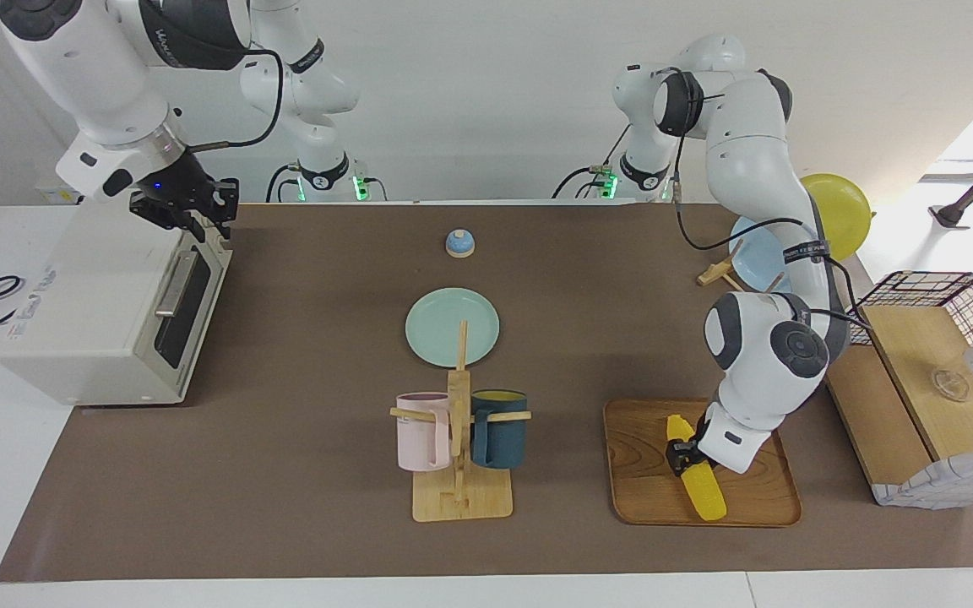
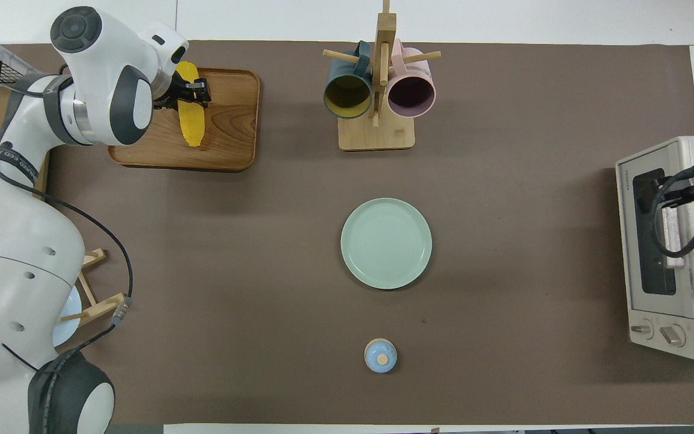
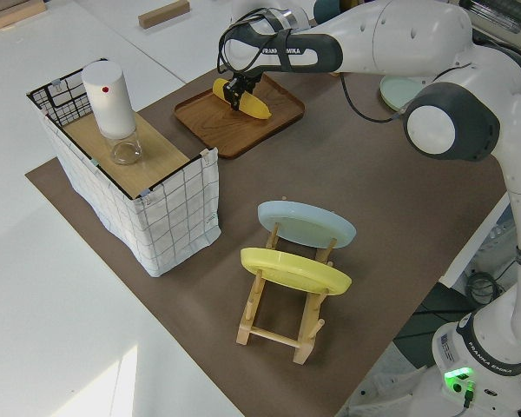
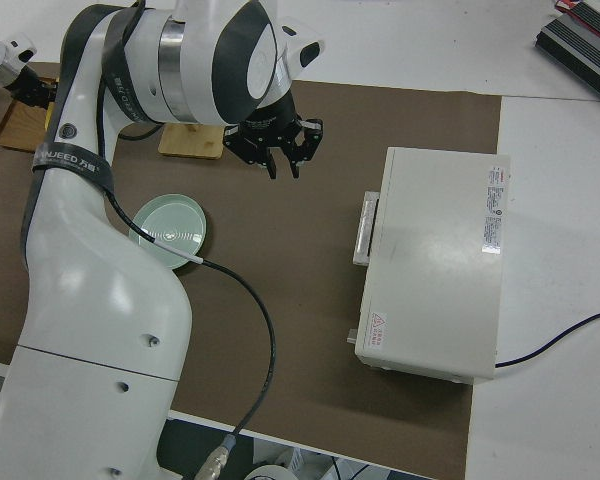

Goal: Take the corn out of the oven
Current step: 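Lower the corn onto the tray and open the left gripper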

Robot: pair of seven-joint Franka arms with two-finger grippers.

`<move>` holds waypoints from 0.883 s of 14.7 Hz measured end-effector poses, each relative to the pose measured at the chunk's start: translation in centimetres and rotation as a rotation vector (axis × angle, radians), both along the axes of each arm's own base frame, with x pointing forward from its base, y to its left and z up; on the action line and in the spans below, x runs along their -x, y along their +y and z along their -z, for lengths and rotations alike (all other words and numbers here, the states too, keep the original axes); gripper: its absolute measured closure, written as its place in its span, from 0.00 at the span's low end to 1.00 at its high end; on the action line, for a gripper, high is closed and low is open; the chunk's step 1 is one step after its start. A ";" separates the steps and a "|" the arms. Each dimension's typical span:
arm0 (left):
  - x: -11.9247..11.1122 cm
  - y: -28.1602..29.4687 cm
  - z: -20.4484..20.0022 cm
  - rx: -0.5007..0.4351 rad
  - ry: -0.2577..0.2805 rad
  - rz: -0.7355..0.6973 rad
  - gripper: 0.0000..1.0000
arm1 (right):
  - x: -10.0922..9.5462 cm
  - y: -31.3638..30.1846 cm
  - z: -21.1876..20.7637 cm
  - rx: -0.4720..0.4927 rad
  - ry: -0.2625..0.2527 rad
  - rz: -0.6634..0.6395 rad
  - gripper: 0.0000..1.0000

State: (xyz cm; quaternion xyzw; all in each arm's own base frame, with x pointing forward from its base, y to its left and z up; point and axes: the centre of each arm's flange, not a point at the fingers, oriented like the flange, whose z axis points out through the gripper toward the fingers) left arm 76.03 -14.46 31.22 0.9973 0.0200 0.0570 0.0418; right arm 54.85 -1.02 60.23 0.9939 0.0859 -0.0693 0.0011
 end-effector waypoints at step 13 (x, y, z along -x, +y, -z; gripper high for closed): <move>0.2 1.1 -4.4 -0.008 -0.029 0.071 0.00 | -0.6 0.7 0.2 0.004 0.026 -0.009 0.00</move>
